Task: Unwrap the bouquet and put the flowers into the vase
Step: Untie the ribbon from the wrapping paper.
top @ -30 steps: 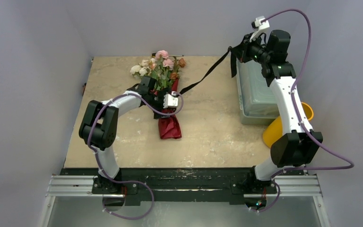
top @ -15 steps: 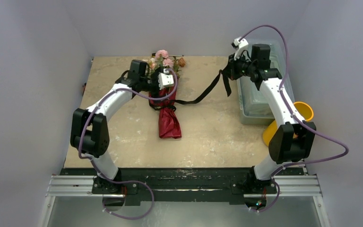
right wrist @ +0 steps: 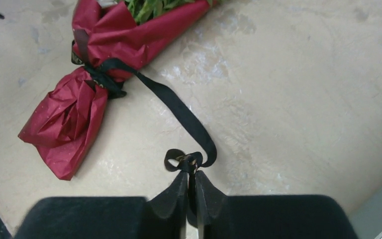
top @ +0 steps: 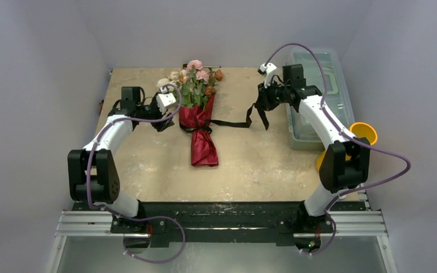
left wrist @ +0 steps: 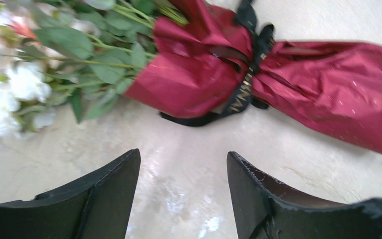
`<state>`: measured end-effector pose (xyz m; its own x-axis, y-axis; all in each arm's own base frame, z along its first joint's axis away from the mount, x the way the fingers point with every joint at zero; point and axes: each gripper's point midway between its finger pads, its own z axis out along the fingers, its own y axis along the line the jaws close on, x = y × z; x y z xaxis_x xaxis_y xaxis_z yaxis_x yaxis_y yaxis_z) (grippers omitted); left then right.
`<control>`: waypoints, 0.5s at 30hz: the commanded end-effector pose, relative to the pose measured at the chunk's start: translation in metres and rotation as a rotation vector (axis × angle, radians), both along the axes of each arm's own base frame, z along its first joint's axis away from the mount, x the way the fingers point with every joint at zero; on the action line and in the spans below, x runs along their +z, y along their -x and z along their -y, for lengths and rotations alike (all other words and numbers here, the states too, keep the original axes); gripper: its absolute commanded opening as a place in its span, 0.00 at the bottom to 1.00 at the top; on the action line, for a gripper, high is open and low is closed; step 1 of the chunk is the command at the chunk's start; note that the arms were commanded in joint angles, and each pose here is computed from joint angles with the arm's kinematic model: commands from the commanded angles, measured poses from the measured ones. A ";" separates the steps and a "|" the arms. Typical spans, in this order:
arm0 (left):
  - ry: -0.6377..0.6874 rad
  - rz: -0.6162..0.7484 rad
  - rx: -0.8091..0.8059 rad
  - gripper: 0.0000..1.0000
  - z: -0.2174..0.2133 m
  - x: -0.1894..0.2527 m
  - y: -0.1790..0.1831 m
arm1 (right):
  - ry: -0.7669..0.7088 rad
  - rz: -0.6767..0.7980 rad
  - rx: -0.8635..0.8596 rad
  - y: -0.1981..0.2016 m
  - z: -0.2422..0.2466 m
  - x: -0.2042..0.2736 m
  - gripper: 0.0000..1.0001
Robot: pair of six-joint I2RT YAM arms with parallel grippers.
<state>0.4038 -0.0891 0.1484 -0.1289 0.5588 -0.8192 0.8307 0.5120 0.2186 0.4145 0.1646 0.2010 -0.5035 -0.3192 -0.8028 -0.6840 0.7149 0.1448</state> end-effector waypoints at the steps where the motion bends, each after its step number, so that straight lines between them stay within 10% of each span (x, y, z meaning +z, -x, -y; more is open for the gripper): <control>1: -0.049 0.032 -0.109 0.60 0.005 -0.013 0.023 | 0.060 -0.044 0.023 0.002 -0.003 -0.018 0.24; 5: -0.171 0.066 -0.229 0.51 0.005 -0.038 0.038 | 0.047 -0.062 0.048 0.000 -0.011 -0.015 0.44; 15: -0.196 0.121 -0.318 0.47 0.034 -0.065 0.034 | 0.018 -0.075 0.064 -0.005 -0.021 -0.010 0.53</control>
<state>0.3518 -0.1124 0.0775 0.0516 0.7143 -0.6980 0.9273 0.2251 0.2990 0.4149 0.1782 0.1666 -0.5787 -0.3822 -0.7204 -0.6954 0.6928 0.1910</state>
